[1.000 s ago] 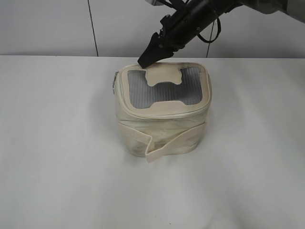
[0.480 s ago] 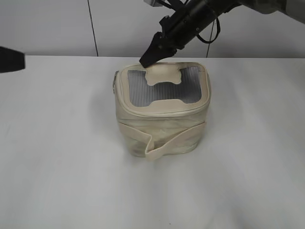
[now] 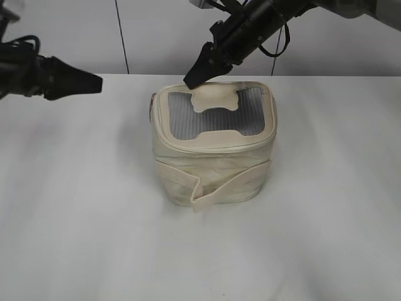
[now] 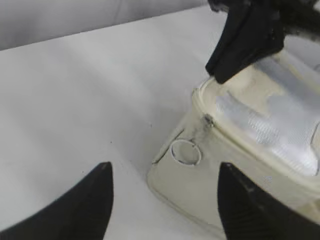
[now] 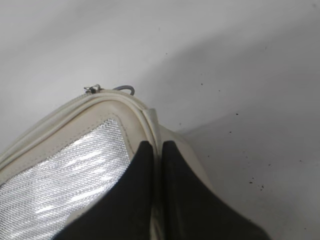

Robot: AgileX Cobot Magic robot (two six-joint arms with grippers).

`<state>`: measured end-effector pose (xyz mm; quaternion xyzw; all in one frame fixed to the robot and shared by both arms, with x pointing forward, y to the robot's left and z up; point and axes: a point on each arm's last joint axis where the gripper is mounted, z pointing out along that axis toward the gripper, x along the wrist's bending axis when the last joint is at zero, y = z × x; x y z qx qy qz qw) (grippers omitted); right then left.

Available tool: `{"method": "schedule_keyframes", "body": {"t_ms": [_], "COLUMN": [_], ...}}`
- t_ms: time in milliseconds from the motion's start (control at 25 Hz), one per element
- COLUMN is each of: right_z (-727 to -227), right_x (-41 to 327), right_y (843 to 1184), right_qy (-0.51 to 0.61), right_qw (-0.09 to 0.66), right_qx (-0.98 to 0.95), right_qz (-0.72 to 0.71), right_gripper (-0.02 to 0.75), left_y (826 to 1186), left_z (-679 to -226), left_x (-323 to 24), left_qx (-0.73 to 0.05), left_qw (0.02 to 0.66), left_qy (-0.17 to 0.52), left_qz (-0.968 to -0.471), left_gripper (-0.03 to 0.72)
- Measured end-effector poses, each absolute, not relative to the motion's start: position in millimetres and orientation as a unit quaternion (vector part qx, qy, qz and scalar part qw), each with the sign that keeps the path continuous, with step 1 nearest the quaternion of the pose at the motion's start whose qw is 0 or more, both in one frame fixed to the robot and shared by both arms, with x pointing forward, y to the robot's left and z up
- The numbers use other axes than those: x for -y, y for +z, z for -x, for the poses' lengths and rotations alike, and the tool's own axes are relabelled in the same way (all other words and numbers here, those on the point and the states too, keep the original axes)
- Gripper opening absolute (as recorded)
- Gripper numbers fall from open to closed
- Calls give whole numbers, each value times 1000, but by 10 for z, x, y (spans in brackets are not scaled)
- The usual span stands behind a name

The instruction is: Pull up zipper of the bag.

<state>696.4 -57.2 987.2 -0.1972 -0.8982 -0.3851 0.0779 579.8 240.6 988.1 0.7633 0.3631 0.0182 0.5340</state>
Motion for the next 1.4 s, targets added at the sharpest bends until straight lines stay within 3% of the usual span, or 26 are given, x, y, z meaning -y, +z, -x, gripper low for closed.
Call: {"method": "schedule_keyframes", "body": {"t_ms": [240,520,760,1120,1400], "right_z": [-6964,-6964,-6965,-6991,-6988], "right_x": [572,572,575,601,598], "right_y": [9872,9872,9869,9862,9865], "right_qy": [-385,-385,-383,-380,-382], "right_qw": [79,80,79,69,72], "right_qx": [898,897,898,899,898], "right_qz": [199,201,202,207,208], "right_gripper": [24,24,23,23,23], "left_y": [9527,9404,9368,9354,9319], "left_z": [-5998,-5949,-5990,-6086,-6141], "left_x": [-2076,-1610,-1538,-1533,-1555], "left_qx": [-227,-154,-153,-181,-221], "left_qw": [490,434,433,423,421], "left_qy": [78,127,131,159,169], "left_qz": [-838,-879,-879,-874,-863], "left_gripper": [507,507,499,309,281]}}
